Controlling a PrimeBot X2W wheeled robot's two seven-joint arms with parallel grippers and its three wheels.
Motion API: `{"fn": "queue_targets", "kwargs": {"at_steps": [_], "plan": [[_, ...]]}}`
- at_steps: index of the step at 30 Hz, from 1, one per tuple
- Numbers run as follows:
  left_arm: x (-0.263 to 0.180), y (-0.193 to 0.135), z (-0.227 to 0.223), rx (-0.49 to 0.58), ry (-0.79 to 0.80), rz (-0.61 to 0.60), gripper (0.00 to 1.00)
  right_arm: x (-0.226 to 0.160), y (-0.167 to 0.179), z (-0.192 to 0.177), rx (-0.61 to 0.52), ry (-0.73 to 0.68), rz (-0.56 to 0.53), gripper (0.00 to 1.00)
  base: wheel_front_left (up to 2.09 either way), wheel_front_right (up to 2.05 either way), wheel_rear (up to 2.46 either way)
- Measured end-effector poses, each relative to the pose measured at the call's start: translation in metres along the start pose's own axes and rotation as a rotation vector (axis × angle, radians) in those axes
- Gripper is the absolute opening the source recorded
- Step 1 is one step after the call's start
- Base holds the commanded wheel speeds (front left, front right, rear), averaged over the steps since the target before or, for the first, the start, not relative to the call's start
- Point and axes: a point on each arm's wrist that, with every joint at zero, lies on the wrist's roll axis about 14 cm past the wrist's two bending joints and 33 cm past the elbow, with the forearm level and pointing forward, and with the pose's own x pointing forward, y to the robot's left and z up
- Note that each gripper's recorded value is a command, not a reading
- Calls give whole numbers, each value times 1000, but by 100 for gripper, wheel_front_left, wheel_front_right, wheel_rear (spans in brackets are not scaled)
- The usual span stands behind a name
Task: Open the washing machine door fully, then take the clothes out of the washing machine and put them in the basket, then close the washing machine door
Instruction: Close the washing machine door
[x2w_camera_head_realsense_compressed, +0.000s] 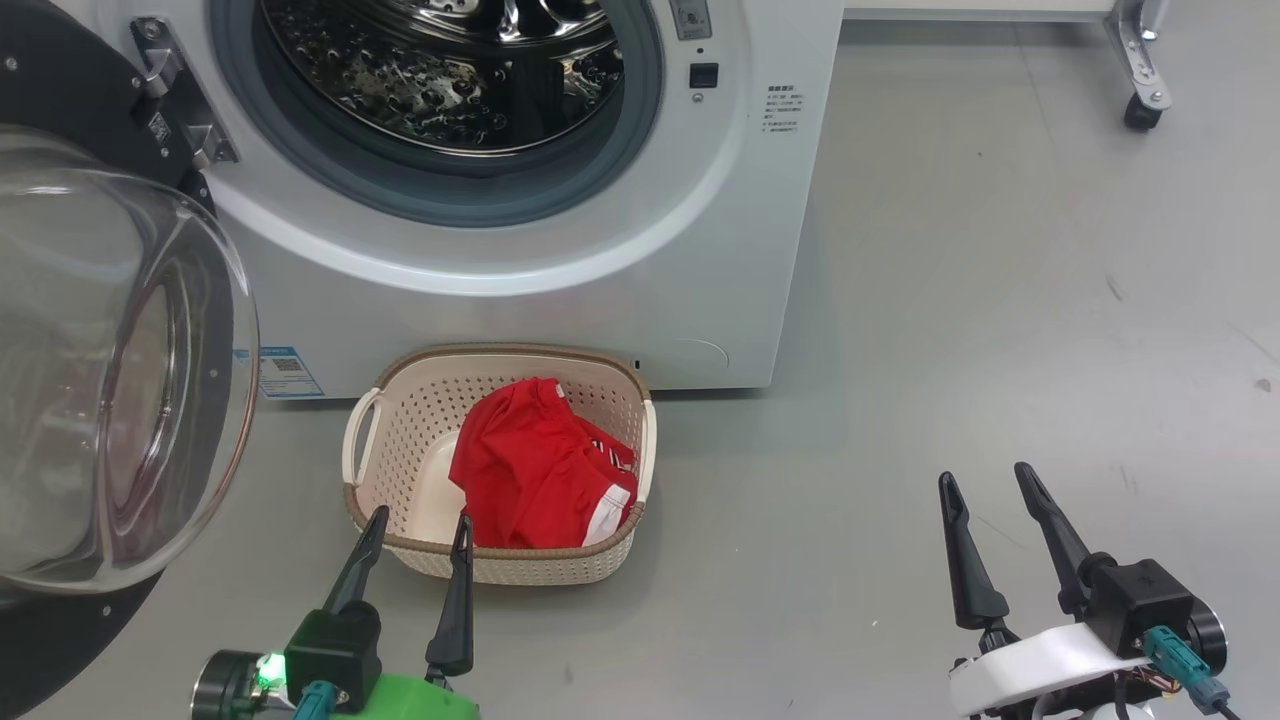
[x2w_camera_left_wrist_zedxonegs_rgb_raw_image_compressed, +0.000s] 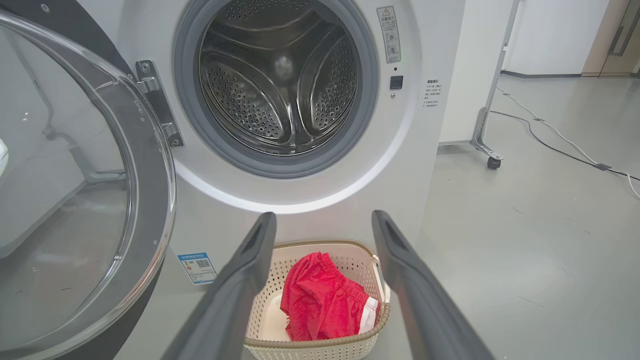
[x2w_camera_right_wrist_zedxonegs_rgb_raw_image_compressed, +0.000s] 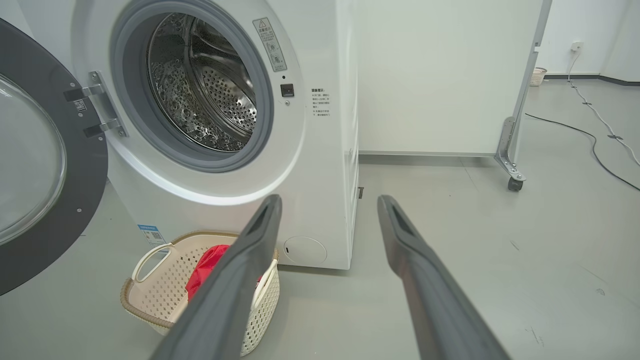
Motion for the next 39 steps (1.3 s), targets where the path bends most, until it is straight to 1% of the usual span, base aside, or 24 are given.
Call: {"fn": "queue_targets", "kwargs": {"at_steps": [8,26,39], "plan": [[-9,17,3,-3,-11,60,100,9,15,-2,0,7,54,100,0,0,0],[-46,75,16,-14,-59,280,100,35,74,-17,6,43,250,100,0,0,0],[-76,111,23,-19,-92,427,100,44,116,-29,7,74,384,100,0,0,0]]}}
